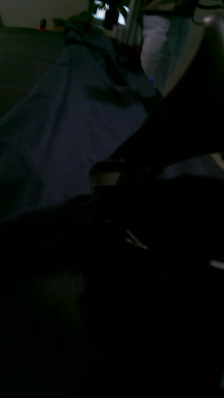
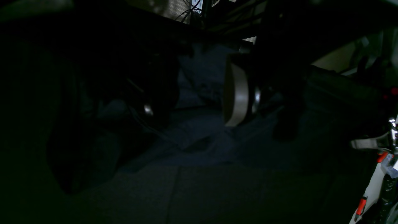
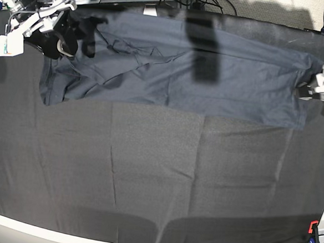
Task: Layout the t-shirt on the table in an organized manner, then fold the t-shirt properly
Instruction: 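Lift the strip end with the left gripper and fold it toward the right gripper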
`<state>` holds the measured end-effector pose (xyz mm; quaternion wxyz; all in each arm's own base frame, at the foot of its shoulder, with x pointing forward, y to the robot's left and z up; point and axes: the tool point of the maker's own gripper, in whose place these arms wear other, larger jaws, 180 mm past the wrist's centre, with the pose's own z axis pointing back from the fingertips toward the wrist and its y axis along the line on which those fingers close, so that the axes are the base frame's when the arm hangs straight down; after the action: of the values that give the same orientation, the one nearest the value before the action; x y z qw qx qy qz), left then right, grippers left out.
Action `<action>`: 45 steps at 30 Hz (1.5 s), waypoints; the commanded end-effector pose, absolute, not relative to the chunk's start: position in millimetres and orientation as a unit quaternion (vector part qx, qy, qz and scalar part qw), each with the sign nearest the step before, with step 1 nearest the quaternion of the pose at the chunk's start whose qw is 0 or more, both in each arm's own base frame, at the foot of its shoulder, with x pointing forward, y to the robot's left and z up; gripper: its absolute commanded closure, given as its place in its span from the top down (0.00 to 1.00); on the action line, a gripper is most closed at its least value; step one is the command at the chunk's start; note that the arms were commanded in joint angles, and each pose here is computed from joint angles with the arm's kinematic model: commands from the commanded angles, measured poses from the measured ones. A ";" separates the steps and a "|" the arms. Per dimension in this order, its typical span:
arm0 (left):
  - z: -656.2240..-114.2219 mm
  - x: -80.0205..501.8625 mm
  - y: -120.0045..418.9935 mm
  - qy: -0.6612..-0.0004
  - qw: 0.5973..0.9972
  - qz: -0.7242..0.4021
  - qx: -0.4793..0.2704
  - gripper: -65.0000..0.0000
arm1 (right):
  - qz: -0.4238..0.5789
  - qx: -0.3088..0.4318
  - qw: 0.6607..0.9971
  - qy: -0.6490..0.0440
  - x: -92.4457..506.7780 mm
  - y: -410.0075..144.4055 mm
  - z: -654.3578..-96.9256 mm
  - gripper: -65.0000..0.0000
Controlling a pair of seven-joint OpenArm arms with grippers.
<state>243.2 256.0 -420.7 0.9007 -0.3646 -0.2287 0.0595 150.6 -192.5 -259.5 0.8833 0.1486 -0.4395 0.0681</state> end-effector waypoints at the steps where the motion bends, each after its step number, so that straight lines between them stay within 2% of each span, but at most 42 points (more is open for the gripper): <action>1: -415.2 250.0 260.6 -0.241 0.902 0.050 -0.356 0.16 | 0.086 0.151 0.871 -0.459 153.6 -188.1 -249.0 0.42; 4: -421.3 249.3 256.8 -0.239 0.904 0.049 -0.350 0.12 | 0.086 0.151 0.871 -0.459 153.6 -188.1 -249.0 0.42; 11: -416.1 250.9 270.2 -0.243 0.909 0.046 -0.336 0.11 | 0.086 0.151 0.871 -0.459 153.6 -188.1 -249.0 0.42; 13: -413.0 253.0 276.4 -0.249 0.910 0.046 -0.329 0.00 | 0.086 0.150 0.872 -0.459 153.6 -188.2 -249.0 0.42; 23: -397.3 276.6 286.9 -0.293 0.901 0.047 -0.316 0.00 | 0.086 0.150 0.872 -0.459 153.6 -188.2 -249.1 0.42; 28: -396.5 298.7 306.8 -0.304 0.923 0.005 -0.236 0.00 | 0.086 0.150 0.872 -0.459 153.6 -188.2 -249.1 0.42; 35: -385.5 332.6 343.7 -0.325 0.937 0.010 -0.126 0.00 | 0.086 0.150 0.872 -0.458 153.6 -188.2 -249.1 0.42; 45: -343.7 362.1 395.4 -0.360 0.932 0.023 -0.028 0.00 | 0.086 0.150 0.872 -0.458 153.4 -188.2 -249.3 0.42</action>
<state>350.2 383.1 -366.6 0.9430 -0.0410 -0.3296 0.0221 150.6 -192.5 -259.5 0.8833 0.1485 -0.4394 0.0683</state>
